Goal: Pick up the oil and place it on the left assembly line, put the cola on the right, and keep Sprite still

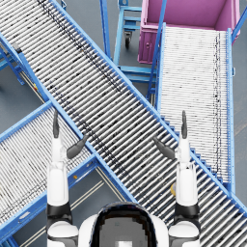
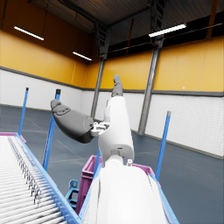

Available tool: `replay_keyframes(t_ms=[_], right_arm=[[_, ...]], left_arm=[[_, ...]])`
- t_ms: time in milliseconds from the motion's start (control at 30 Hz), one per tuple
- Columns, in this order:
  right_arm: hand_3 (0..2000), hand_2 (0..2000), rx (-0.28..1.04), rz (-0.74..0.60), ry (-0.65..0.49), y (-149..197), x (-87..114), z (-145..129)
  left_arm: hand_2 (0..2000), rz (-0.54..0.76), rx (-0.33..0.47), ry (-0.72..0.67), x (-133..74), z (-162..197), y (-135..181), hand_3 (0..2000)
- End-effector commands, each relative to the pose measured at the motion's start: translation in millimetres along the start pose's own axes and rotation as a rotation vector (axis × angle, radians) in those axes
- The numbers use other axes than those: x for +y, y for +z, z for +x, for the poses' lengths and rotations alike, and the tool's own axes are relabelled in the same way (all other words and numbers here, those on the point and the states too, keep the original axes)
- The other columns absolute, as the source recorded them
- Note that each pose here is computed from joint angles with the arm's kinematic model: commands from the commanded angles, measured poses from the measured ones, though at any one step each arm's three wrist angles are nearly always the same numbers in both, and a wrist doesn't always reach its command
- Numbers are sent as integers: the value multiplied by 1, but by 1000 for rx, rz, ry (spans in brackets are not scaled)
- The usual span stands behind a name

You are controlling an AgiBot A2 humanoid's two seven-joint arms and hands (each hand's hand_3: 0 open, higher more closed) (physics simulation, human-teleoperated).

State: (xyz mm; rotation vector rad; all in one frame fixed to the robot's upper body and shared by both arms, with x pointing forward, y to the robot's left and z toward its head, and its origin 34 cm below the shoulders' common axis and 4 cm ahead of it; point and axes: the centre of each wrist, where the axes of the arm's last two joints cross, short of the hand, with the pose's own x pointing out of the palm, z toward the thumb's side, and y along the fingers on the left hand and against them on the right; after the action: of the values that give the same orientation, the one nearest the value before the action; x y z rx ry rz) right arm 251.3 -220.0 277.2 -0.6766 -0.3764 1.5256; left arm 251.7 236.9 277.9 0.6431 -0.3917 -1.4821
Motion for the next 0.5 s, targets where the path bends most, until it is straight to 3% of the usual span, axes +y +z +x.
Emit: replay_keyframes(t_ms=[33, 200, 333, 500], right_arm=[[0, 0, 1, -12, -1, 3, 0, 0], [0, 0, 0, -25, -6, 6, -2, 1], [0, 0, -116, -25, -22, 6, -4, -3], [0, 0, -153, -21, -30, 6, -2, -3]], left_arm=[[0, 16, 3, 7, -1, -2, 4, 0], [0, 23, 7, 25, 0, -5, 6, 0], [0, 33, -110, 31, 3, -6, 8, 0], [0, 20, -145, 46, 0, -9, 6, 0]])
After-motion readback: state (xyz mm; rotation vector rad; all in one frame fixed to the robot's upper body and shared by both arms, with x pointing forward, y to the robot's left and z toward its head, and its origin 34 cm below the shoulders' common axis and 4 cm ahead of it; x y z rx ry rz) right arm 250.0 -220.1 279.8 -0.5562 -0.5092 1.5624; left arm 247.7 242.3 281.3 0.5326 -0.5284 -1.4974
